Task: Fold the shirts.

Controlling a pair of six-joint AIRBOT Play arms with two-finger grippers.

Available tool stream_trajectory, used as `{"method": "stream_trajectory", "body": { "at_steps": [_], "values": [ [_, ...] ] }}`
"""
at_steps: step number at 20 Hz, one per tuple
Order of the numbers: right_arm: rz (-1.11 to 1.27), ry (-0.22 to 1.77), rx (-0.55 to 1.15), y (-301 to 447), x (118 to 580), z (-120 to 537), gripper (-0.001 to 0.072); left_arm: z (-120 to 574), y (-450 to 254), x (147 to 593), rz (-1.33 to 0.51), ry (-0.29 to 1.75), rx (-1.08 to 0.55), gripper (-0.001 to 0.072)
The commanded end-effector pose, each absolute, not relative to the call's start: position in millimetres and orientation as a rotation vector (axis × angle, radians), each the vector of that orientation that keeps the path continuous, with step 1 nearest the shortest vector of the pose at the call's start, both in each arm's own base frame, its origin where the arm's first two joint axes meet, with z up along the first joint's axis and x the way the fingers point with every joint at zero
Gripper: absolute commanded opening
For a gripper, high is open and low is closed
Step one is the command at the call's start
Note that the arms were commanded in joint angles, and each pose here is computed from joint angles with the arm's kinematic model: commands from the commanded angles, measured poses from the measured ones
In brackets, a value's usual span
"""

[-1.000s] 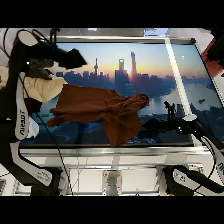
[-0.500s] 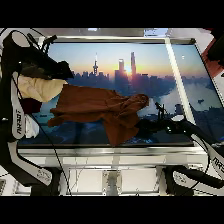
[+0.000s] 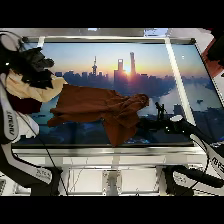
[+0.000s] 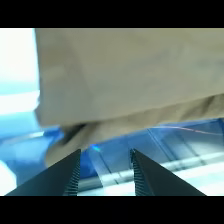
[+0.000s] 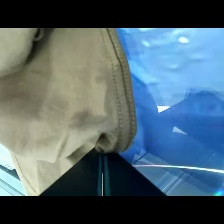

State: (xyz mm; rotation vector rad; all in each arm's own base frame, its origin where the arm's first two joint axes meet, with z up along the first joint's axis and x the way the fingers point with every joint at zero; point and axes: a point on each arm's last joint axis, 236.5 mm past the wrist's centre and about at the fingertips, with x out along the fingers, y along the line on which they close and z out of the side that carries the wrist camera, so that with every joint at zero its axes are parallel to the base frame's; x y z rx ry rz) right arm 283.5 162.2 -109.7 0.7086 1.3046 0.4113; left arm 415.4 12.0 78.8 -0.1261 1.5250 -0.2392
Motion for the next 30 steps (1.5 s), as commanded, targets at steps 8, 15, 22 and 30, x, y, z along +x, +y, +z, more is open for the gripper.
{"method": "stream_trajectory", "body": {
  "at_steps": [8,15,22,30],
  "values": [
    [0.414,1.3,0.708,162,284,-109,0.0034,3,84,306,-0.023,1.424,-0.848,0.0333],
    [0.424,1.299,0.745,167,285,-105,0.0034,-57,40,306,0.006,1.334,-1.18,0.0345],
    [0.423,1.298,0.747,167,285,-104,0.0034,-71,34,314,0.033,1.333,-1.086,0.0631],
    [0.414,1.291,0.744,166,287,-105,0.0034,-78,32,335,0.147,1.282,-1.117,0.0488]
  ]
}}
